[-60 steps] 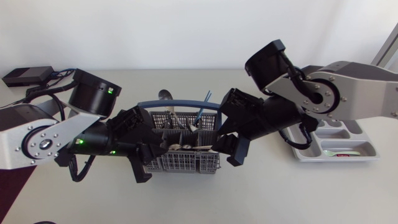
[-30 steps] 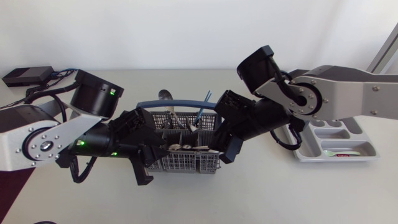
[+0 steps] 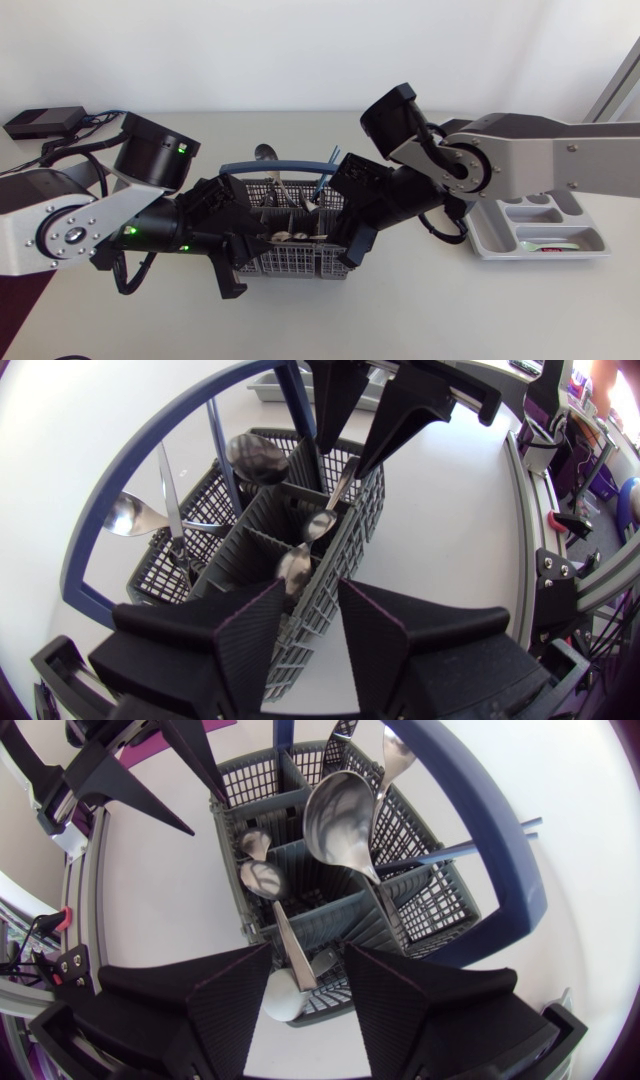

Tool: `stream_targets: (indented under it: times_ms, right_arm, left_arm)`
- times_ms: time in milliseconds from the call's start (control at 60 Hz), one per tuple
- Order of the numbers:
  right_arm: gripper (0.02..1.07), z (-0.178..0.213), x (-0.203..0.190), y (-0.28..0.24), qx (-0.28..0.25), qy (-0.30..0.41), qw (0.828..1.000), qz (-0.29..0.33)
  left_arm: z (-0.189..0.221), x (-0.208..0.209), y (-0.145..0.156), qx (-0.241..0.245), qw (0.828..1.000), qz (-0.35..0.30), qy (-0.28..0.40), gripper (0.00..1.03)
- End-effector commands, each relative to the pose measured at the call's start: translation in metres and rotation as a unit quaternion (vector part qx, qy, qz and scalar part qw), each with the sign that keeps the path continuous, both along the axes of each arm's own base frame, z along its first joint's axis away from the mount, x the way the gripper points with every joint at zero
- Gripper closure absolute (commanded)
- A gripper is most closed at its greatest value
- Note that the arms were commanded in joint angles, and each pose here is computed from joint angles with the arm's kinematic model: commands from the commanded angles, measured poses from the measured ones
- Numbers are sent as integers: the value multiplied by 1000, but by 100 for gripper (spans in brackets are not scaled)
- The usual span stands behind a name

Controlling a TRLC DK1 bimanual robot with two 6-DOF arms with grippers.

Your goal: Sort the cutlery from the basket into the organizer compartments.

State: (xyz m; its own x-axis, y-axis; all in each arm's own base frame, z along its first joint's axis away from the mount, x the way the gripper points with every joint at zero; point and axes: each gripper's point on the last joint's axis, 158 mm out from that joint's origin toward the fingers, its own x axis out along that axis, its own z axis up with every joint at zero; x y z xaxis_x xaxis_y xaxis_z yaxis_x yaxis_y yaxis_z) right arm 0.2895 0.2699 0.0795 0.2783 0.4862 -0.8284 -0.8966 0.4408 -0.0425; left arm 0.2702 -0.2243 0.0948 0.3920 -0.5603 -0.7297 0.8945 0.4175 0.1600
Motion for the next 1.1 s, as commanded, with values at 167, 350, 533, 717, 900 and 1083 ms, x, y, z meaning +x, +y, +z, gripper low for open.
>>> stream_targets:
  times_ms: [167, 350, 533, 717, 900, 1083]
  right_arm:
    - [52, -14, 1, 6, -25, 0, 1000, 14]
    - [52, -20, -2, 6, -47, 3, 998, 40]
    - [52, -29, -11, 8, -67, 8, 995, 75]
    - [52, -39, -28, 10, -80, 14, 990, 115]
    - [53, -55, -41, 8, -94, 31, 987, 126]
    - [66, -65, -47, 7, -102, 46, 985, 129]
  left_arm:
    - [3, -3, -4, -4, 1000, -8, 0, 65]
    - [3, -3, -4, -4, 1000, -8, 0, 65]
    - [3, -3, -3, -4, 1000, -7, 0, 65]
    - [2, -3, -3, -4, 1000, -6, 0, 65]
    - [1, -4, -3, -4, 1000, -6, 1, 65]
    - [2, -4, -4, -4, 1000, -7, 1, 65]
